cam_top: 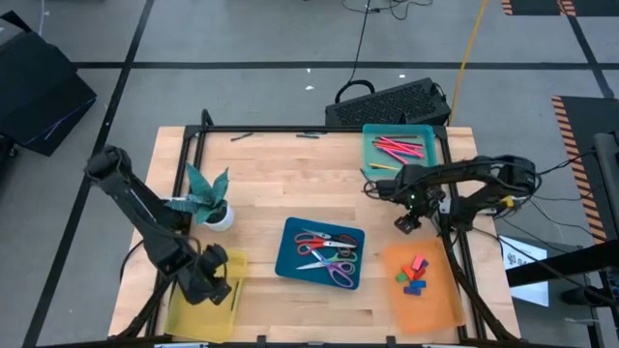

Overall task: Sort crayons/erasers/pens/pencils in bins
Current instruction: Put the green crayons into the yellow bin

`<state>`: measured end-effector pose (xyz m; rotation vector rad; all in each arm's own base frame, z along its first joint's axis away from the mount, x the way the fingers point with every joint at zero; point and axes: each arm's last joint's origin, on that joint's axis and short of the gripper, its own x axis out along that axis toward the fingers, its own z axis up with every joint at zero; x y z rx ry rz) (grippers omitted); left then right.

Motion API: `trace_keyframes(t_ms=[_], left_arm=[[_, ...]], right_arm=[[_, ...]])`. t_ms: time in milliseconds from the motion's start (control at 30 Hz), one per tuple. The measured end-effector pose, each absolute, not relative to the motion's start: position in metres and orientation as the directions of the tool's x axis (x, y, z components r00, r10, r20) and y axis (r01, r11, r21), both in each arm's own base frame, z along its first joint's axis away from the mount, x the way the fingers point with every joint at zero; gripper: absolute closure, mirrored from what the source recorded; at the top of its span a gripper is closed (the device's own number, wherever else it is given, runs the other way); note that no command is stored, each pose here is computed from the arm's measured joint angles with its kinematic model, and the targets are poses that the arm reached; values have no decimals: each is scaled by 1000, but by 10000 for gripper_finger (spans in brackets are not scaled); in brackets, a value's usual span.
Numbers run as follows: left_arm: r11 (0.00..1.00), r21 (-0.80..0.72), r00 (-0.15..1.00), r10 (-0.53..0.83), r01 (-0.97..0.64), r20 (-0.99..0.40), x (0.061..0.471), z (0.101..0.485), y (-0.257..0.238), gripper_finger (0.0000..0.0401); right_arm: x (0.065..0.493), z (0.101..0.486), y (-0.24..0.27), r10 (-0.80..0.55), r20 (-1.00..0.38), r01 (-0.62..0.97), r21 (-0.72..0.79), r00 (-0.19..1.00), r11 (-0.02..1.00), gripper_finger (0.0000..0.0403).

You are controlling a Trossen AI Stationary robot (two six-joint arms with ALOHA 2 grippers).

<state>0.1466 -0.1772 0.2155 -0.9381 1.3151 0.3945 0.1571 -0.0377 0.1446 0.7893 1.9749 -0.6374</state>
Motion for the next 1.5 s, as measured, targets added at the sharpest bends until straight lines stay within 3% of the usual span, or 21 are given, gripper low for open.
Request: trace_keyframes(t_ms=[200,333,467,600,767,967,1167,1500], left_arm=[[588,-505,437,-269,-631,-859,157,256,-163,183],[609,-541,539,-212,-580,-815,158,278,-146,193],[593,-538,555,-177,-599,-813,153,297,-123,201],[592,-516,569,-114,-619,-814,142,314,-102,208],[584,-496,646,65,-643,-760,134,333,-75,213],[564,-520,726,228,-641,-648,134,356,-50,213],[659,-451,741,251,-602,-623,135,375,-36,213],[758,-383,745,197,-528,-637,132,384,-27,213]], right_arm=[[165,164,-12,276,-883,734,-105,-380,671,188],[160,171,10,400,-807,749,-77,-435,658,188],[159,174,28,561,-703,725,94,-437,682,188],[160,172,22,451,-770,677,35,-451,735,188],[165,165,-5,316,-851,676,-60,-419,734,188],[169,141,-42,243,-802,550,-123,-546,826,188],[165,124,-63,246,-754,459,-82,-609,885,188],[156,119,-66,283,-744,495,-73,-605,866,181]])
